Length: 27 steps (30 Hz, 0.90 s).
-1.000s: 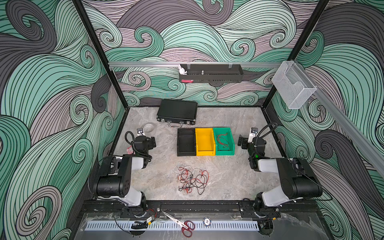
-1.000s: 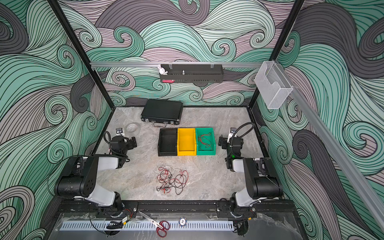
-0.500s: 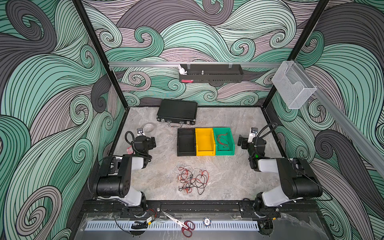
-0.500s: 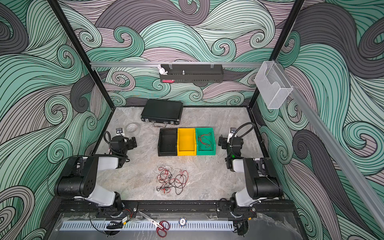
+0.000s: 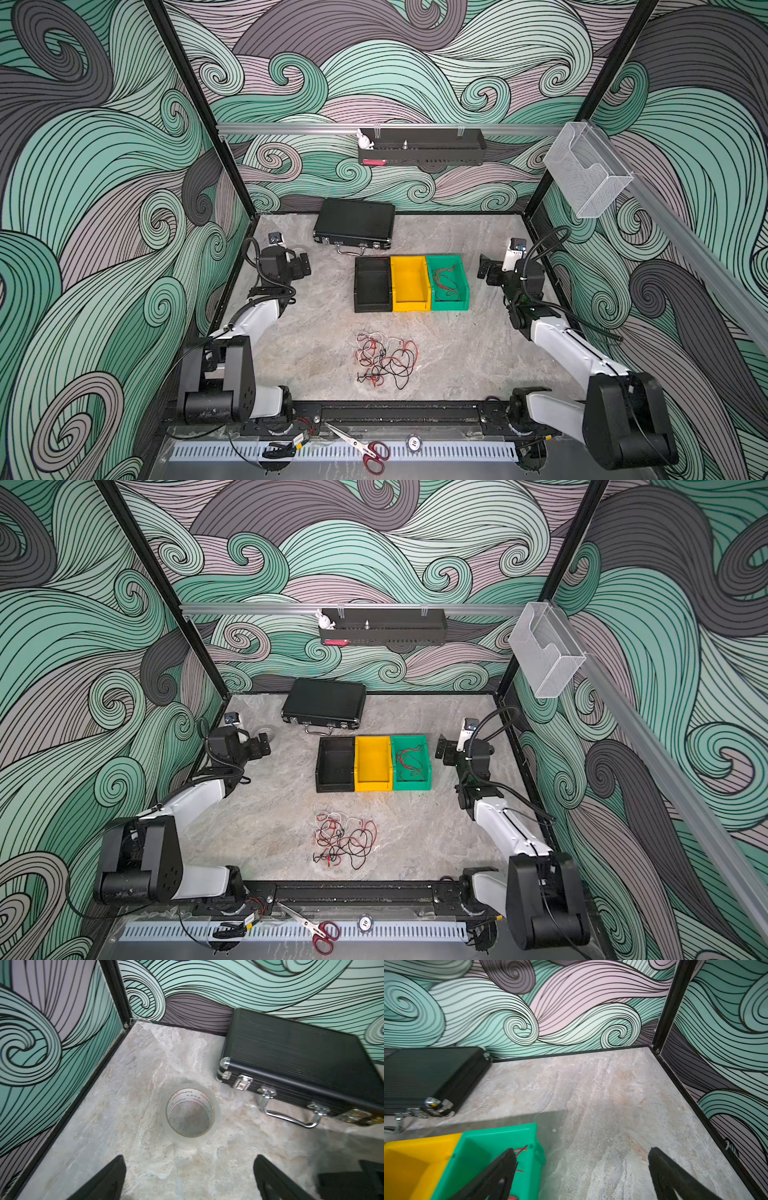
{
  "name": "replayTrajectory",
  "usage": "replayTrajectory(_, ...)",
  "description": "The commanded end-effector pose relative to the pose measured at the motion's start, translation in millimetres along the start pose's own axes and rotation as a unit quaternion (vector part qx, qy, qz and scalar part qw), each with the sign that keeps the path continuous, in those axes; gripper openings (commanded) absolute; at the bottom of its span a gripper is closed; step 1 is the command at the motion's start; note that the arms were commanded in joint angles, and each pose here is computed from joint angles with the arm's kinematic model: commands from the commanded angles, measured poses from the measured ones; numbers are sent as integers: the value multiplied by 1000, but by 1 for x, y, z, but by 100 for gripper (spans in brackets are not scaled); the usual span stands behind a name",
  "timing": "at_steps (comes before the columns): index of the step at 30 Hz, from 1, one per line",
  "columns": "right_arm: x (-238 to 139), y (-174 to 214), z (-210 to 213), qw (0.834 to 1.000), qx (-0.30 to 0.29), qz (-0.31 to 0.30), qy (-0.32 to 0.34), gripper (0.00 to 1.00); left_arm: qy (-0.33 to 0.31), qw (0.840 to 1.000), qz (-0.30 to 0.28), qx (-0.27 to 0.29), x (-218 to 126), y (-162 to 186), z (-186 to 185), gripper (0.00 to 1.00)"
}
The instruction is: Untangle the cables
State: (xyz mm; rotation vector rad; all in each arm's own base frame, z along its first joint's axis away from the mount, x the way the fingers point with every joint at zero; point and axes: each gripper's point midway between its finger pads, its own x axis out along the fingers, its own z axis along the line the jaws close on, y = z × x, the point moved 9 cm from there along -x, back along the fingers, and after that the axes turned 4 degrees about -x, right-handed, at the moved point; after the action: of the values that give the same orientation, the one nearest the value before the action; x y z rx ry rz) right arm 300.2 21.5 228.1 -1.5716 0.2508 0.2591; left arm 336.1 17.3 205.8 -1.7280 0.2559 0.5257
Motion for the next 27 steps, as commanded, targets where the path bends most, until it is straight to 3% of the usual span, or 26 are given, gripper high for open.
replayTrajectory(1,-14,-2,12,997,-7,53,-48,97,78,997,20,-20,-17,-20,-25,98)
replayTrajectory(8,-37,-9,18,996,10,59,-74,95,164,985,47,25,-41,-31,-80,98)
replayTrajectory(12,-46,-5,23,995,12,56,-80,95,197,978,70,-6,-44,-24,-96,98)
replayTrajectory(19,-57,0,44,978,83,92,-171,95,260,959,108,-23,-51,-17,-131,99)
replayTrajectory(27,-67,3,72,966,82,141,-202,94,267,947,168,-62,-41,-6,-139,98)
